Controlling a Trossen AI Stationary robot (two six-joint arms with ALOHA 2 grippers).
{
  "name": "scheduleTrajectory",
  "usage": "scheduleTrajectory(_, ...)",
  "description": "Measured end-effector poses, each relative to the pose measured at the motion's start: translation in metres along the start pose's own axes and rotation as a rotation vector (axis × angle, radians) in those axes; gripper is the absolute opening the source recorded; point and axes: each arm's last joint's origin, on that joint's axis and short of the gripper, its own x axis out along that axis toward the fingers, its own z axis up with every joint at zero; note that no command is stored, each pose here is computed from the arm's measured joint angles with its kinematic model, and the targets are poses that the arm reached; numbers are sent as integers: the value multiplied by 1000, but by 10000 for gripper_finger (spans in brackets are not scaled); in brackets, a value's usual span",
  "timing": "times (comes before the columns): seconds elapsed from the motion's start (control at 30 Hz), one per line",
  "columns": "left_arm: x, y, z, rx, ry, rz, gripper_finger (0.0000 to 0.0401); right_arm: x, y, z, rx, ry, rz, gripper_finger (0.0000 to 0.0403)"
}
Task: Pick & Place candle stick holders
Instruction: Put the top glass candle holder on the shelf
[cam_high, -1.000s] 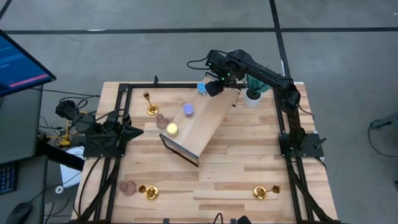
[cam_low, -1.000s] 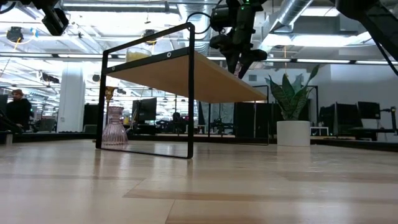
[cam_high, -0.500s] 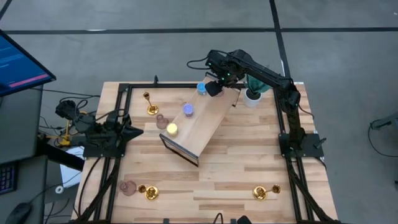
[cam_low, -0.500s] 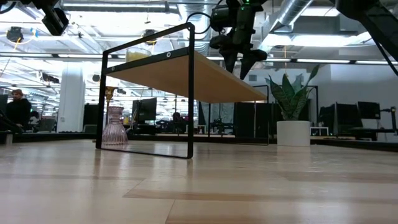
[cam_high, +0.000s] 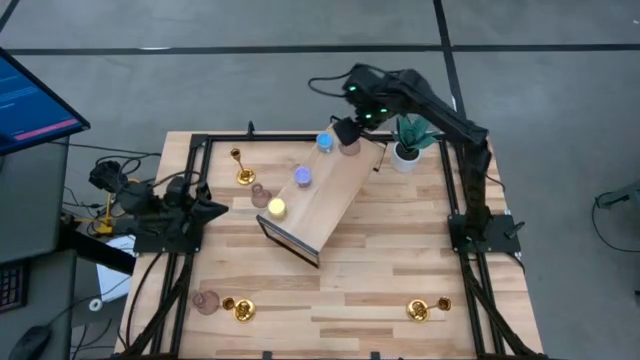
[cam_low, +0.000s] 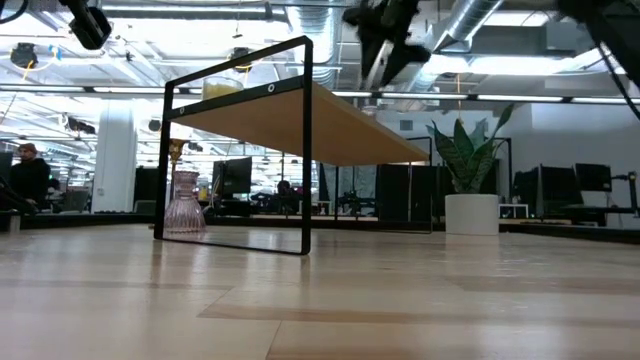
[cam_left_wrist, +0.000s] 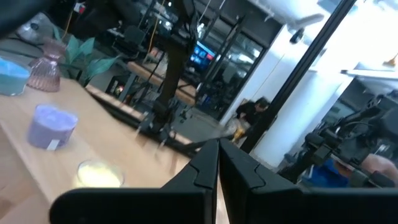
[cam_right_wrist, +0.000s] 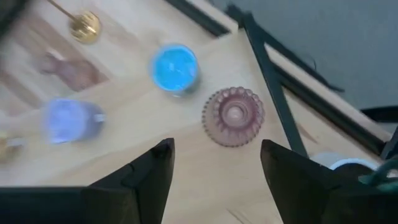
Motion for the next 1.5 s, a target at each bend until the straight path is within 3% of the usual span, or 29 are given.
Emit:
scheduleTrajectory(0.17,3,-2,0,13,-9,-2,12,-60,-2,-27,-20,-105,15,225)
scheduleTrajectory(0.37,12,-4,-5,59,-10,97,12,-125,-1,-69,-42,-277,-54,216)
scheduleTrajectory(0.6,30,-6,-2,67,-202,436,13,-175,0,-109,-77,-432,-20,205)
scheduleTrajectory(0.73,41,-6,0,105,-223,519,28,-191,-1,-123,-107,-472,16,198)
scheduleTrajectory(0.9,53,-16,20,126,-229,501,75,-198,1,-132,-169,-481,50,193)
scheduleTrajectory(1.13,73,-50,82,186,-258,358,159,-198,5,-135,-253,-479,49,192)
scheduleTrajectory(1.23,83,-57,96,275,-167,414,182,-197,6,-134,-269,-477,44,194)
scheduleTrajectory(1.33,91,-50,98,317,10,549,189,-198,6,-135,-269,-477,46,192)
scheduleTrajectory(1.5,98,-18,92,253,344,745,190,-202,3,-138,-269,-484,62,190)
